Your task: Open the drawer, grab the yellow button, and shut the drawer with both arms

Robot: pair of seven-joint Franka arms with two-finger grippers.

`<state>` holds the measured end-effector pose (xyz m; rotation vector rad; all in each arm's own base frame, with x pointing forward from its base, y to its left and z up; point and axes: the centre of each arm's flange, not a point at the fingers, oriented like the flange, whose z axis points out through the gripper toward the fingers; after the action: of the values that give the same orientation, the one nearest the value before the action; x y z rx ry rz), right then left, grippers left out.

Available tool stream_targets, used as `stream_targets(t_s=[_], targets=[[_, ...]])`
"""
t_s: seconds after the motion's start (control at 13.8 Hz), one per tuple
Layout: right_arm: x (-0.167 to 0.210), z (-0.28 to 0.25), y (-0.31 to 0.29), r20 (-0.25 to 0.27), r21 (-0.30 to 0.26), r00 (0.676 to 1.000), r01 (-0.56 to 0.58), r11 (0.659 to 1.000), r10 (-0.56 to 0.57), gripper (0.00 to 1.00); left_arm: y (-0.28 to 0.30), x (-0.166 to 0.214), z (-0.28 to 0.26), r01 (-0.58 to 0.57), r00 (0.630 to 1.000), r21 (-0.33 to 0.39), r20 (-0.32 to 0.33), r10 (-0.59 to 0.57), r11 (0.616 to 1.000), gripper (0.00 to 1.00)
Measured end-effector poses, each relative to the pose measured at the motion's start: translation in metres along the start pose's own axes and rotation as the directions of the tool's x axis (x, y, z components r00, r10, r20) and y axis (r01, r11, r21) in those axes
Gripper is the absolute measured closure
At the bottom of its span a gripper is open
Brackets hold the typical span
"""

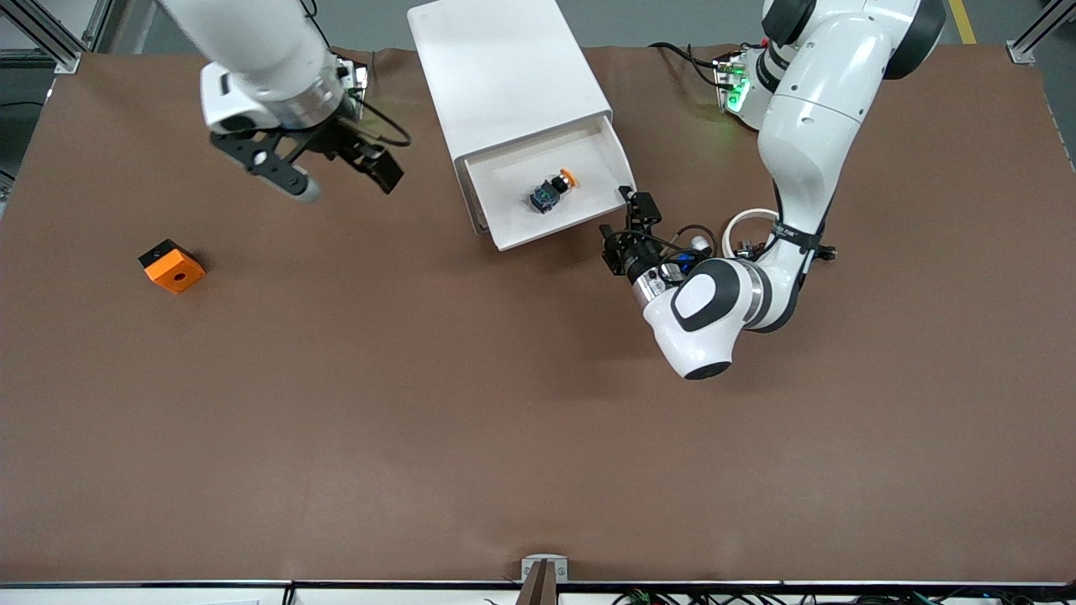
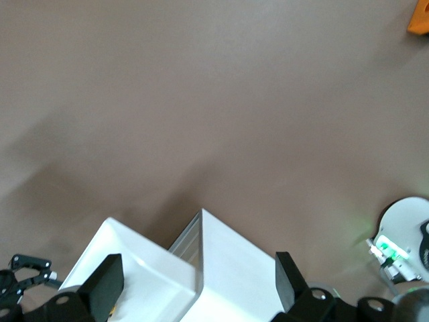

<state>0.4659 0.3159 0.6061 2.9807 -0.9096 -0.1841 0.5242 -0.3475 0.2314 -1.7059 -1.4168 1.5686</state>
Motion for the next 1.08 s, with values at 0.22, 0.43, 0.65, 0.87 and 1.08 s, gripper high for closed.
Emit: stream_targets(t_s=[0.22, 0.43, 0.65, 0.87, 1.08], targets=[[-0.038, 0.009, -0.018, -0.001, -0.016, 1.000, -0.007, 1.000, 0.007, 0.00, -0.008, -0.009, -0.018, -0.144, 0.989, -0.049, -0.039, 0.142, 0.988, 0.00], [-0.080, 0.034, -0.046, 0.008, -0.026, 1.000, 0.005, 1.000, -0.005, 0.00, -0.016, -0.014, -0.035, -0.217, 0.975, -0.082, -0.061, 0.212, 0.973, 0.00], [-0.106, 0.064, -0.079, -0.005, 0.003, 0.999, -0.034, 0.999, 0.034, 0.00, -0.019, -0.017, -0.038, -0.169, 0.985, -0.090, -0.060, 0.164, 0.982, 0.00], [-0.114, 0.090, -0.098, -0.009, -0.006, 0.999, -0.049, 0.999, 0.049, 0.00, -0.021, -0.020, -0.037, -0.046, 0.998, -0.084, -0.034, 0.044, 0.995, 0.00], [-0.118, 0.102, -0.111, -0.011, -0.013, 0.999, -0.042, 0.999, 0.042, 0.00, -0.024, -0.032, -0.032, 0.063, 0.998, -0.056, 0.024, -0.061, 0.996, 0.00]])
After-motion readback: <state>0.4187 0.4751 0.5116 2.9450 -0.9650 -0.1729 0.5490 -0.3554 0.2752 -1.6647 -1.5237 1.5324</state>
